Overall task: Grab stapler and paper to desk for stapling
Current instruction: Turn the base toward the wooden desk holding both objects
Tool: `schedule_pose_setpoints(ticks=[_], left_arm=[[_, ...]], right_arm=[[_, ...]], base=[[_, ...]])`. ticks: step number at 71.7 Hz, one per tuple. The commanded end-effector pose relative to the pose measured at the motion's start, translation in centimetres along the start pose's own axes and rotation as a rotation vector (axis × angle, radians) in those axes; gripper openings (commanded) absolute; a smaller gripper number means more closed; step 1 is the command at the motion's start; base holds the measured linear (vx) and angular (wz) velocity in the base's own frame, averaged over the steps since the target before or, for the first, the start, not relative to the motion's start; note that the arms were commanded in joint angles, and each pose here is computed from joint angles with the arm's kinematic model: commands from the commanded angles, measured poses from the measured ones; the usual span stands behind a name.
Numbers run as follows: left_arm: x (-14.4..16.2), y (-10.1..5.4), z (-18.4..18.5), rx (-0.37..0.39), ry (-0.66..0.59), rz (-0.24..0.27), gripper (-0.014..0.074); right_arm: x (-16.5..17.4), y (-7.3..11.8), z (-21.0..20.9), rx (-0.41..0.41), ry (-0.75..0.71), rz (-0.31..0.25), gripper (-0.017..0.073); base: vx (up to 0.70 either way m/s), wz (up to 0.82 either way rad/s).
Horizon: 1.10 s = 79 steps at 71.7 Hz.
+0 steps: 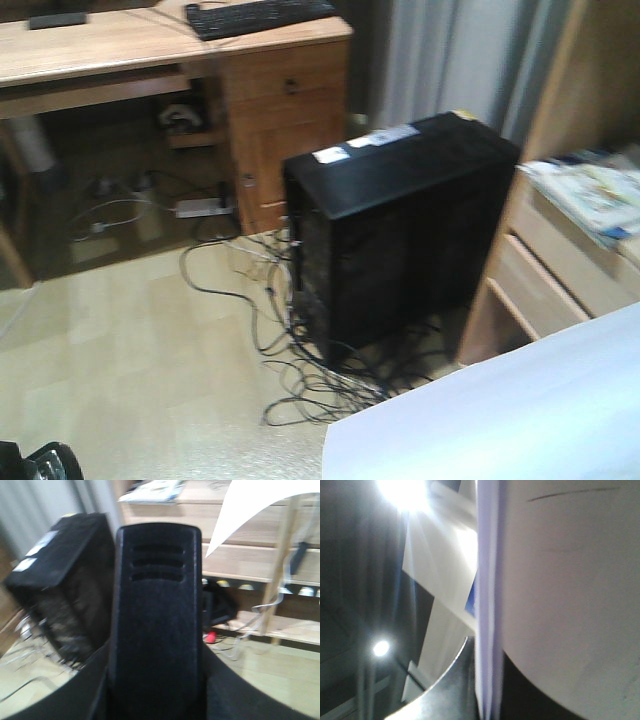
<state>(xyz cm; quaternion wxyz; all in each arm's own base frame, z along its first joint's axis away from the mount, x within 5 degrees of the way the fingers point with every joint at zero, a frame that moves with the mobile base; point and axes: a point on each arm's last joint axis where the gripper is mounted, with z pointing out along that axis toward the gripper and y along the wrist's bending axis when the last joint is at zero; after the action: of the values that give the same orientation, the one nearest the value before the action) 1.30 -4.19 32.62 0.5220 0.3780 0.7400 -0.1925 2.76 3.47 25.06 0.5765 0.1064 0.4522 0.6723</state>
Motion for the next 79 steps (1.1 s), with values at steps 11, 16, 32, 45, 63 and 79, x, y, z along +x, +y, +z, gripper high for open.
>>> schedule_pose_setpoints(ticks=[11,16,32,45,63,79], left_arm=[[-1.54,0.25,-0.41,-0.025,-0.113,-0.021,-0.0006],[-1.54,0.25,-0.41,-0.025,-0.113,-0.021,-0.0006],[-1.54,0.25,-0.41,-0.024,-0.112,-0.021,-0.0006],[-1.54,0.25,-0.41,-0.024,-0.112,-0.021,-0.0006],[-1.54,0.25,-0.41,-0.024,-0.112,-0.021,-0.0006],[-1.54,0.25,-0.41,-0.024,-0.112,-0.021,-0.0006]], right_arm=[[-0.29,1.11,0.39,-0.064,-0.002,-0.003,-0.0003],[-0.29,1.11,0.39,-0.064,-0.002,-0.003,-0.0003],[-0.29,1.11,0.39,-0.064,-0.002,-0.003,-0.0003],[-0.29,1.11,0.39,-0.064,-0.002,-0.003,-0.0003],[-0.29,1.11,0.39,-0.064,-0.002,-0.003,-0.0003],[-0.29,1.11,0.39,-0.064,-0.002,-0.003,-0.0003]], base=[[0.13,0.50],[0.13,0.50],[0.12,0.47],[0.11,0.34],[0.10,0.15],[0.13,0.03]])
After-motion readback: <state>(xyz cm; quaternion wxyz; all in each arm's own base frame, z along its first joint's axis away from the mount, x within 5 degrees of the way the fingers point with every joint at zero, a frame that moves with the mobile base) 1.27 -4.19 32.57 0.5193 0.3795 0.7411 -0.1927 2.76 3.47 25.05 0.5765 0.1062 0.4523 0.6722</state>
